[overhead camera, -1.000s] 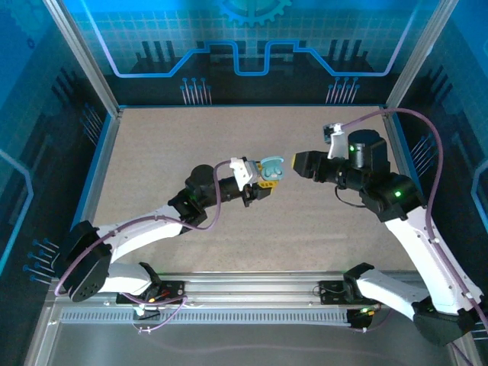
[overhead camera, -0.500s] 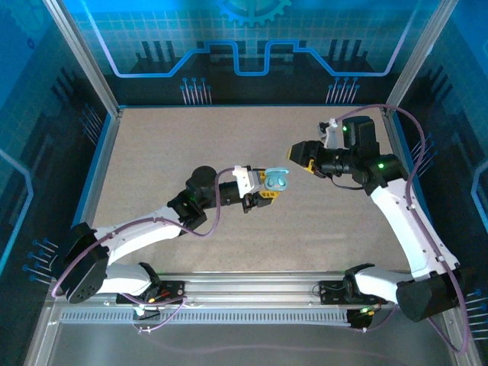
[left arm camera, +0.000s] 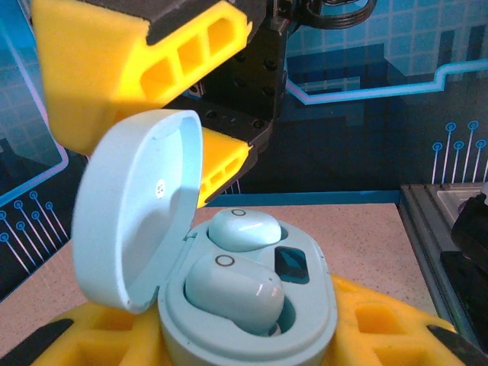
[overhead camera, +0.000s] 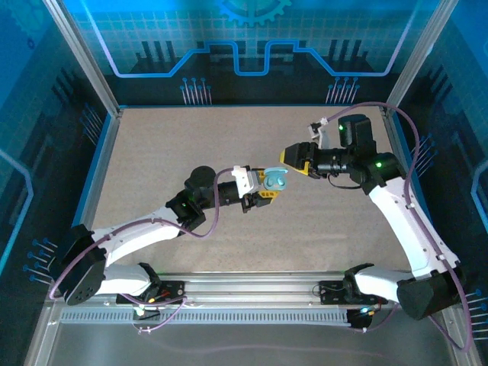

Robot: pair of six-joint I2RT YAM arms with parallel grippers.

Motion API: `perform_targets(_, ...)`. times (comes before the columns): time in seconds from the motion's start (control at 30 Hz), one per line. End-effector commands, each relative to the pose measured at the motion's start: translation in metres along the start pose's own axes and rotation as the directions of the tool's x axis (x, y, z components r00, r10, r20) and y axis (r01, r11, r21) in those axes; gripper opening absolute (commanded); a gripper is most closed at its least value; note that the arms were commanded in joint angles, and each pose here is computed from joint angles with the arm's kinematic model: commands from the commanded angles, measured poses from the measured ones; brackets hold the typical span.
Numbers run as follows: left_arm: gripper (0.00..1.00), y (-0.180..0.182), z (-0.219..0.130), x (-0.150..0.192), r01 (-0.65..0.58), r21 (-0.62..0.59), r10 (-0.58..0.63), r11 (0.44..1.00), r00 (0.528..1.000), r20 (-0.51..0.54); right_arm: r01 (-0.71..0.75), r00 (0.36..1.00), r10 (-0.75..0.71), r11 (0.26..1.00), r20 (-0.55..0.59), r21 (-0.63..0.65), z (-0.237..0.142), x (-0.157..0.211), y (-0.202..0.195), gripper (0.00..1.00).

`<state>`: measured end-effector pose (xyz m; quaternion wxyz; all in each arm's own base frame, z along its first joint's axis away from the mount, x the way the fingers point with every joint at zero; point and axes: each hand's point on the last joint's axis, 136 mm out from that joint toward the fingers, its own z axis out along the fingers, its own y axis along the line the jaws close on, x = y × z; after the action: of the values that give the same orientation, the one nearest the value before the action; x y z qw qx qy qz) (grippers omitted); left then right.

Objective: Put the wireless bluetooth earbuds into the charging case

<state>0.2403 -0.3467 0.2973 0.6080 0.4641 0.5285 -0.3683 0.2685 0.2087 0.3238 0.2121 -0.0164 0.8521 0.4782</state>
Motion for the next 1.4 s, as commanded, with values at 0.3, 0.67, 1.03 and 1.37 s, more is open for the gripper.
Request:
perform_targets(0.3, 0.31, 0.012, 0.0, -0.032, 0.052, -0.039, -0.049, 0.998, 0.996, 0.07, 0.061, 0.996, -0.066, 0.996, -0.066, -0.072, -0.007, 0.02, 0.019, 0.62)
perform_targets(0.67, 0.32, 0.013, -0.003, -0.042, 0.099, -0.027, -0.095, 0.995, 0.989, 0.109, 0.028, 0.998, -0.035, 0.989, -0.05, -0.145, -0.013, 0.024, 0.022, 0.64)
perform_targets(1.03, 0.32, 0.016, -0.003, -0.049, 0.128, -0.01, -0.124, 0.992, 0.979, 0.162, -0.055, 0.987, 0.014, 0.965, -0.159, -0.257, 0.001, 0.037, 0.023, 0.58)
perform_targets(1.37, 0.37, 0.018, 0.001, -0.04, 0.136, -0.016, -0.133, 0.991, 0.983, 0.128, -0.086, 0.979, 0.025, 0.949, -0.2, -0.303, 0.01, 0.037, 0.027, 0.3)
